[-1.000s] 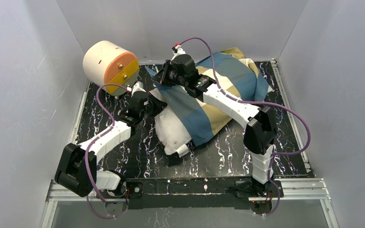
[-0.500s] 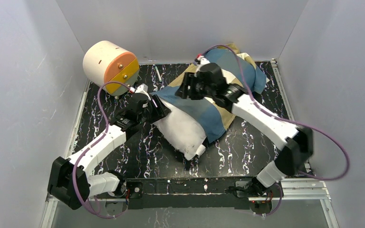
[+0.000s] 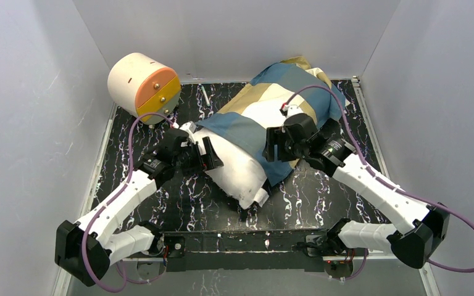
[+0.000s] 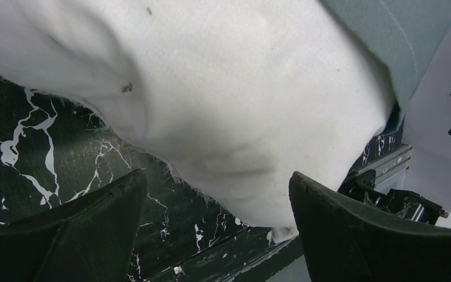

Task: Put the pillow into the pillowcase
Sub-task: Stuff the pillow into the pillowcase.

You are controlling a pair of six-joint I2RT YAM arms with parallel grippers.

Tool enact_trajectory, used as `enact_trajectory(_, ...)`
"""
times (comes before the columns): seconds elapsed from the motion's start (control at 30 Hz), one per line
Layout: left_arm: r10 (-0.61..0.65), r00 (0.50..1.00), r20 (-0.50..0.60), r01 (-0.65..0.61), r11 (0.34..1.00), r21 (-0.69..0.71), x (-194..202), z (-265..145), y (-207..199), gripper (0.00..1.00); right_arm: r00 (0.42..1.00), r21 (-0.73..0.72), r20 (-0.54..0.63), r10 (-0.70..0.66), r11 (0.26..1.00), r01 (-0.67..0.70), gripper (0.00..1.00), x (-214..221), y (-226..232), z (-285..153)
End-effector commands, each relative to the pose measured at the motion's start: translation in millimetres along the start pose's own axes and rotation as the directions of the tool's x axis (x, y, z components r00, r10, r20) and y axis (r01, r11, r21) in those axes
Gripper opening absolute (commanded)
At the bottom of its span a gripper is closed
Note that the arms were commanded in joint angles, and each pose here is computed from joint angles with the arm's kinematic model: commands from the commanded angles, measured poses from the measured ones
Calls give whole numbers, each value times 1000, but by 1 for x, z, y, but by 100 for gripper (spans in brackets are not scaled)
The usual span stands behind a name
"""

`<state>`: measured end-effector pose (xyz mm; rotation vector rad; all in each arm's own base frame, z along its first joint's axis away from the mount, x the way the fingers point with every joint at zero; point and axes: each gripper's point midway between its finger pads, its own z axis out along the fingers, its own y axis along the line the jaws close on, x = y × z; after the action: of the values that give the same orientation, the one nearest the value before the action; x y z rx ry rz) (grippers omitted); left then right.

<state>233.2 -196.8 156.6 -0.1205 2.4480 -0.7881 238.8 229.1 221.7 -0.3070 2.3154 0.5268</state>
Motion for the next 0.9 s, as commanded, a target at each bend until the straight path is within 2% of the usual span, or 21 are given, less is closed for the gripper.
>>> enact_trajectory(0.0,37,998,-53,-37,999,2,18,-5,7,88,962,84,105,252,962,-261,82,4,-19,-12)
enact_trajectory(0.13,154,988,-13,-154,987,-47,-7,-16,4,83,855,-28,177,487,871,-491,98,6,-12,-13)
enact_trajectory(0.27,290,956,48,-287,956,-59,-41,-26,-12,79,718,-158,183,672,740,-653,98,3,-3,-12)
enact_trajectory(0.33,377,924,66,-375,926,-39,-51,-26,-21,78,658,-160,193,728,685,-711,98,4,-8,-7)
enact_trajectory(0.5,577,816,42,-578,816,24,-45,-12,-29,78,588,-119,206,783,616,-779,98,8,-26,15)
enact_trajectory(0.6,649,759,51,-651,754,91,-34,-8,-37,78,567,-153,184,803,593,-790,98,6,-31,33)
enact_trajectory(0.67,691,719,69,-695,713,98,-30,-7,-38,78,575,-161,191,795,603,-781,94,5,-35,45)
enact_trajectory(0.7,718,692,68,-721,686,97,-27,-7,-35,79,576,-152,194,794,604,-782,89,6,-39,50)
enact_trajectory(0.77,762,644,66,-765,638,86,-23,-7,-28,80,584,-175,182,791,611,-772,71,3,-40,57)
enact_trajectory(0.87,800,597,58,-802,594,63,-16,-9,-15,83,584,-222,226,780,625,-749,22,-13,-44,53)
